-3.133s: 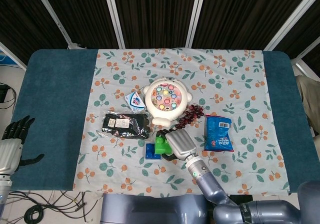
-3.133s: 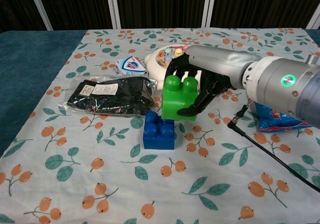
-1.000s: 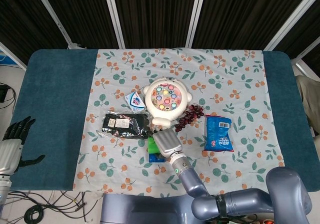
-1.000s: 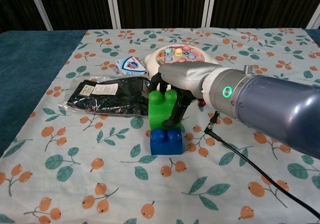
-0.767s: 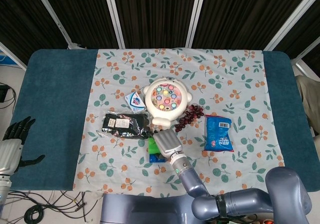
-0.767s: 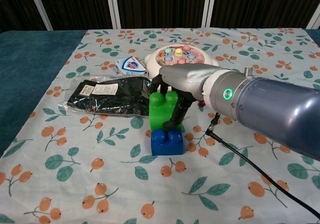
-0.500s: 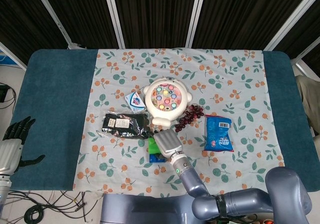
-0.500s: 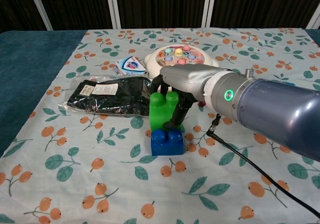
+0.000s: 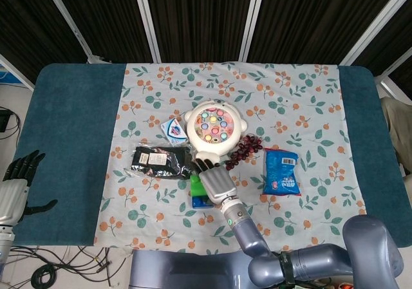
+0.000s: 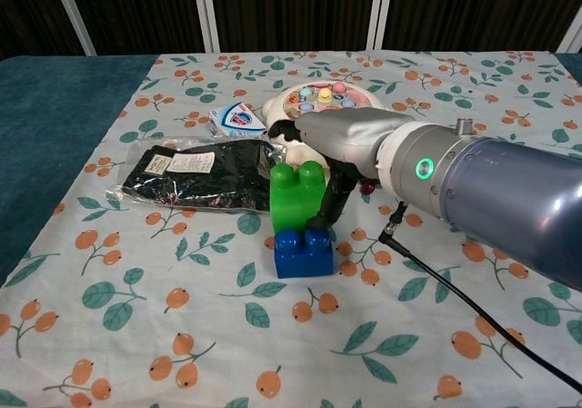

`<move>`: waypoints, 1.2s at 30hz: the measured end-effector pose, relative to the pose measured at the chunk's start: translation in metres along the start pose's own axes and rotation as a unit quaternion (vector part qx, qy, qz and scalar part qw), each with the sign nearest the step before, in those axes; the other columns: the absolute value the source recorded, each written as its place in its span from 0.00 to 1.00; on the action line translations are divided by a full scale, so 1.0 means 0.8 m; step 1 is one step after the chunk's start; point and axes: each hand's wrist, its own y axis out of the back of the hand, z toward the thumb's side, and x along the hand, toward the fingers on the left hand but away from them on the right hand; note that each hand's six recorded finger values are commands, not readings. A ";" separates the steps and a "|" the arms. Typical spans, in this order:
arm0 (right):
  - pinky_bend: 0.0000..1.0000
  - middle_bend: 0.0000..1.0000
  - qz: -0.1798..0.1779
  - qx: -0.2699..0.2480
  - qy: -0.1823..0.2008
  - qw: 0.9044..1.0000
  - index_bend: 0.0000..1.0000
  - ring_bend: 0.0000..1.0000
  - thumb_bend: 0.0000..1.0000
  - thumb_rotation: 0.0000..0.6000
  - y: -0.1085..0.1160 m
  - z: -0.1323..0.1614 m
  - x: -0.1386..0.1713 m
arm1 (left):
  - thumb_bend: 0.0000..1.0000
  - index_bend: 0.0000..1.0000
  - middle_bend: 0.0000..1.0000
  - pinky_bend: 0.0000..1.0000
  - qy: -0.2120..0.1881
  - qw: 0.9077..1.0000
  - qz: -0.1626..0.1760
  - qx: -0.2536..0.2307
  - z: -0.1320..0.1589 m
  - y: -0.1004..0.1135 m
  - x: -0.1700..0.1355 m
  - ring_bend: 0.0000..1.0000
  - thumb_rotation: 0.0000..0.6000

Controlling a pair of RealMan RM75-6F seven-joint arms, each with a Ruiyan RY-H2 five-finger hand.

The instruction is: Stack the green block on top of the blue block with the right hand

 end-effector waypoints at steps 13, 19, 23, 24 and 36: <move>0.22 0.00 -0.040 -0.006 -0.006 0.999 0.00 0.00 0.18 1.00 0.029 -0.023 0.029 | 0.04 0.00 0.00 0.00 0.002 1.000 0.001 0.004 -0.001 0.000 0.000 0.00 1.00; 0.22 0.00 -0.082 0.004 -0.028 0.996 0.00 0.00 0.14 1.00 0.049 -0.079 0.066 | 0.04 0.00 0.00 0.00 0.001 1.000 0.003 0.010 -0.001 0.000 0.000 0.00 1.00; 0.22 0.00 -0.116 0.011 -0.049 0.992 0.00 0.00 0.10 1.00 0.059 -0.128 0.100 | 0.04 0.00 0.00 0.00 0.000 1.000 0.007 0.020 -0.001 0.000 0.000 0.00 1.00; 0.21 0.00 -0.126 0.012 -0.058 0.990 0.00 0.00 0.09 1.00 0.060 -0.145 0.114 | 0.04 0.00 0.00 0.00 0.000 1.000 0.008 0.022 -0.001 0.000 0.000 0.00 1.00; 0.20 0.00 -0.162 0.016 -0.146 0.976 0.00 0.00 0.07 1.00 0.036 -0.289 0.234 | 0.04 0.00 0.00 0.00 0.007 0.998 0.026 0.055 -0.005 -0.001 0.001 0.00 1.00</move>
